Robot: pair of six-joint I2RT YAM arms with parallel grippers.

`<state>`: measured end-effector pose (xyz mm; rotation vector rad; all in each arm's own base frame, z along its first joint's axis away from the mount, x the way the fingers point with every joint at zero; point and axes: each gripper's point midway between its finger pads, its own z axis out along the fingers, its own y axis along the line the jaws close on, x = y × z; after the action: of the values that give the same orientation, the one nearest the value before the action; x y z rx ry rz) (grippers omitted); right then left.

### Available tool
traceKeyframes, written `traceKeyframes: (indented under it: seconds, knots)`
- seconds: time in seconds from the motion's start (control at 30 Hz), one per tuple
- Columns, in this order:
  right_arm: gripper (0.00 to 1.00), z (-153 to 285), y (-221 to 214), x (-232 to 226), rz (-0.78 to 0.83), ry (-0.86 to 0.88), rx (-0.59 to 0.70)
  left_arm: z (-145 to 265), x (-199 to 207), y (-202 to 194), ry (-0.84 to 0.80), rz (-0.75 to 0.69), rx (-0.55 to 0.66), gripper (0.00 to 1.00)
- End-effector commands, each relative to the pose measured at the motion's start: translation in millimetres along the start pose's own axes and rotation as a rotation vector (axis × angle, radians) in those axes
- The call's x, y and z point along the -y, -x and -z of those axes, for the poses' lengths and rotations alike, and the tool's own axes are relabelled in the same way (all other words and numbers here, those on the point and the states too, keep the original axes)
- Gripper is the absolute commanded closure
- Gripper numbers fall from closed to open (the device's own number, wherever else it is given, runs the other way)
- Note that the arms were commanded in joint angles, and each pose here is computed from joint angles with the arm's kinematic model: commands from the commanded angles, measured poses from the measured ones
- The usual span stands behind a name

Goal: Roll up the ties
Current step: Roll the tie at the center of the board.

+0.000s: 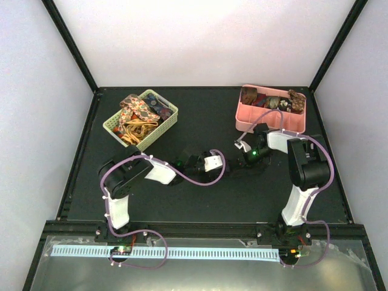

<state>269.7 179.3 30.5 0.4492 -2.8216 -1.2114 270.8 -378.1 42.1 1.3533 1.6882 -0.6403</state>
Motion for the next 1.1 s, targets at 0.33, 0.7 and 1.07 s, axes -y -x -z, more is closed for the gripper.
traceKeyframes:
  seconds: [0.33, 0.7, 1.07]
  knots:
    - [0.98, -21.0, -19.9, 31.6, -0.069, -0.092, -0.088, 7.8, 6.4, 29.3, -0.054, 0.036, 0.304, 0.15]
    - [0.98, -54.4, 30.4, -14.1, 0.138, 0.036, -0.059, 47.9, -17.4, -1.8, 0.015, 0.175, 0.21, 0.13]
    - [0.98, -56.6, 32.8, -11.6, 0.16, -0.02, -0.093, 32.8, -31.5, -38.5, 0.16, 0.143, 0.09, 0.01]
